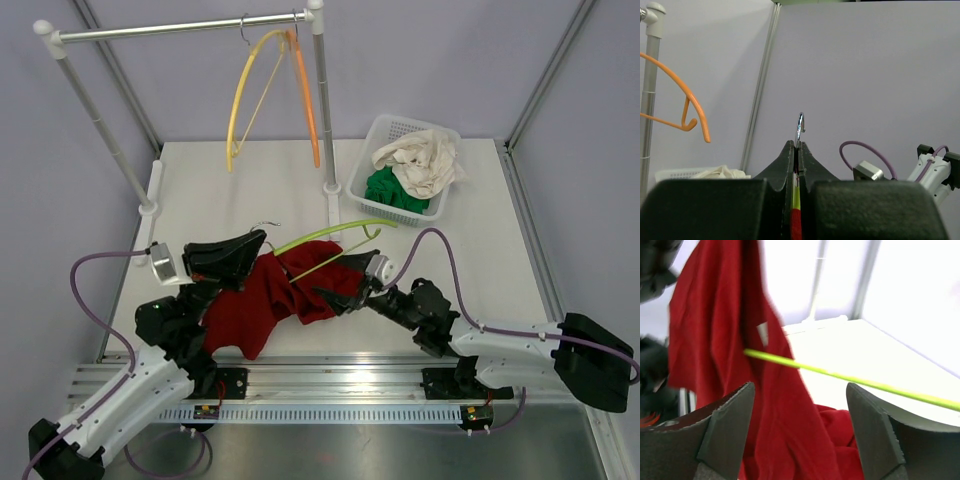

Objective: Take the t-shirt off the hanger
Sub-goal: Remove the tshirt from the hanger

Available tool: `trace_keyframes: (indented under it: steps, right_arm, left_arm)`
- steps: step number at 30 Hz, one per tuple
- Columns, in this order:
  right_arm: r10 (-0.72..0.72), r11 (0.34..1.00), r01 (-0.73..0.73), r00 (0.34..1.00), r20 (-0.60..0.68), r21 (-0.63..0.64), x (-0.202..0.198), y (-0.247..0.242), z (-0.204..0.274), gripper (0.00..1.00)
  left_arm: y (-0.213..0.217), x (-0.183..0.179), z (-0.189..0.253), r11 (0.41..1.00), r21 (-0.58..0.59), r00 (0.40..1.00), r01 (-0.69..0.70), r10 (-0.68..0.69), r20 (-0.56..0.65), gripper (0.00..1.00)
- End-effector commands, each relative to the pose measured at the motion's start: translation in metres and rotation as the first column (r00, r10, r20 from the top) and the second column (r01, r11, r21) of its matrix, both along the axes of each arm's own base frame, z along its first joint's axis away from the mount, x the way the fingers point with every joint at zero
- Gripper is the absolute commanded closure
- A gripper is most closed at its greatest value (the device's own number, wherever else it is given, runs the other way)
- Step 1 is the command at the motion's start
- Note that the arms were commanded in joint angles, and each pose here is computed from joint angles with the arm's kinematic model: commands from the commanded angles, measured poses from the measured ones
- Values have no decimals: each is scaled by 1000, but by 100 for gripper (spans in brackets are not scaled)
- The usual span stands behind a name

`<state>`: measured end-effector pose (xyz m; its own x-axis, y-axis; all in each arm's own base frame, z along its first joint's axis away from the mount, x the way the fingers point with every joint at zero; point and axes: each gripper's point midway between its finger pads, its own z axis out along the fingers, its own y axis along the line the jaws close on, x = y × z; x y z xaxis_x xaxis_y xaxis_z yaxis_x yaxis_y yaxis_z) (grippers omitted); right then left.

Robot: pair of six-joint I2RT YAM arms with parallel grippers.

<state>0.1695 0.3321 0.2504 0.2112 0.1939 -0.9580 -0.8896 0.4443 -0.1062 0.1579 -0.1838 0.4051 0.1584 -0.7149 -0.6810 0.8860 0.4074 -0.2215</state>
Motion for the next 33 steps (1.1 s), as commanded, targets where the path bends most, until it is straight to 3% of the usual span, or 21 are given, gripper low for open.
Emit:
trace_keyframes:
  steps: [1, 15, 18, 21, 23, 33]
  right_arm:
    - [-135, 985, 145, 986, -101, 97, 17, -21, 19, 21]
    - [-292, 911, 368, 894, -338, 187, 43, -57, 52, 32]
    - [-301, 893, 402, 869, -392, 205, 49, -56, 54, 32]
    - [-320, 859, 456, 834, -450, 235, 57, -58, 55, 38]
    - [-314, 848, 465, 827, -466, 253, 59, -57, 57, 43]
    - [-278, 819, 486, 801, -530, 304, 64, -53, 55, 52]
  left_arm:
    - [12, -11, 32, 999, -31, 997, -32, 34, 66, 100]
    - [5, -11, 26, 1000, 27, 999, -15, 14, 40, 100]
    - [2, -15, 23, 1000, 23, 998, 14, -16, 65, 100]
    - [-3, -21, 25, 998, 28, 994, 51, -54, 100, 100]
    - [-6, -23, 24, 997, 38, 992, 66, -70, 106, 100]
    - [-6, -26, 18, 997, 40, 989, 65, -70, 132, 100]
